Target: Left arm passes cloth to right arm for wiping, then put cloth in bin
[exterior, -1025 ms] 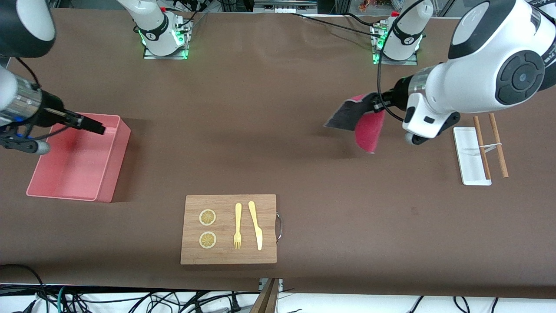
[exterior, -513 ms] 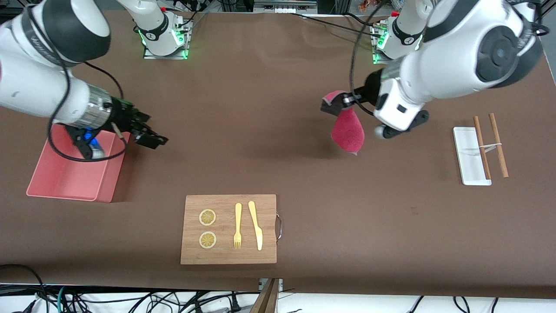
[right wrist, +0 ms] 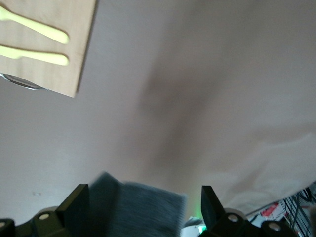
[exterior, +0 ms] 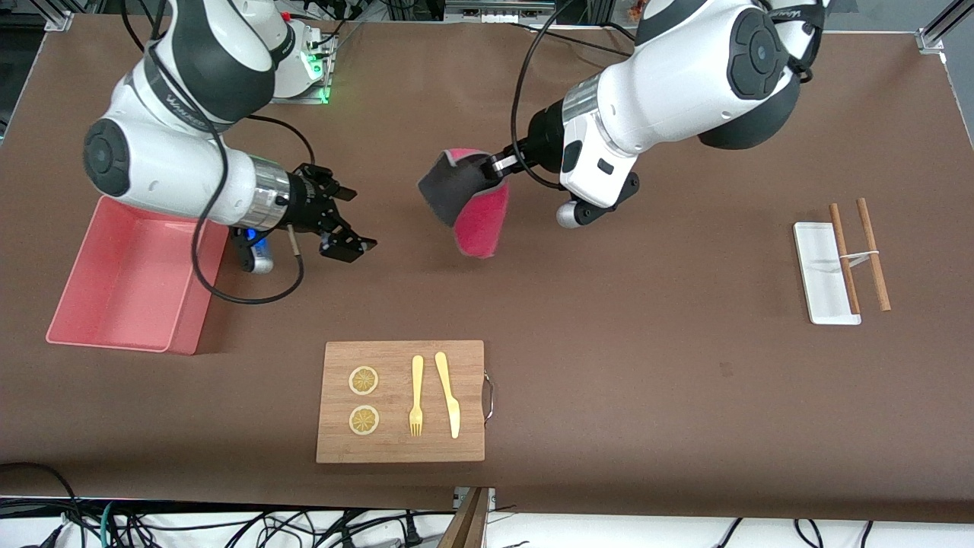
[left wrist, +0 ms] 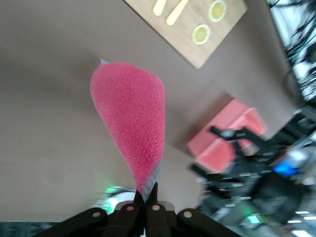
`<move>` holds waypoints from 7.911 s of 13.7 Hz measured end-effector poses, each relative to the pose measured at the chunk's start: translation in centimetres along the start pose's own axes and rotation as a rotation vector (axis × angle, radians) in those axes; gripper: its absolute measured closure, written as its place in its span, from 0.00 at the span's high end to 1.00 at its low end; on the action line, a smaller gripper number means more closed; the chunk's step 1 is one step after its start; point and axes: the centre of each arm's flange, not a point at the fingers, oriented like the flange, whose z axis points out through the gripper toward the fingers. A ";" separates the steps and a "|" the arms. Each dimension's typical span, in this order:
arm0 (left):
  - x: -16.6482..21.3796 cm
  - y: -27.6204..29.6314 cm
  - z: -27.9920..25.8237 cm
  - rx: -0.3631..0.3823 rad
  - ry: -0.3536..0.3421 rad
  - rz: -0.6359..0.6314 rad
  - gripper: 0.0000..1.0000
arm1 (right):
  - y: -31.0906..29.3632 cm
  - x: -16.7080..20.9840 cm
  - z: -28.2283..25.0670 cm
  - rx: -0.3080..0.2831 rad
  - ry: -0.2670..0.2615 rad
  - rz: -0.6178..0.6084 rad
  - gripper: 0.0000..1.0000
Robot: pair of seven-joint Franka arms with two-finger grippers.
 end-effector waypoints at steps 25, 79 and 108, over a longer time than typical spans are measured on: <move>-2.3 2.4 0.2 -0.193 -0.055 -0.334 0.02 | -1.1 -1.1 -1.7 0.176 -0.077 0.059 1.00; 15.5 -16.0 -21.1 0.746 0.193 0.864 1.00 | -0.7 9.0 25.8 -0.265 0.222 -0.247 0.02; 14.9 -21.6 -23.1 0.755 0.260 0.884 1.00 | 0.1 21.8 16.7 -0.420 0.372 -0.520 0.02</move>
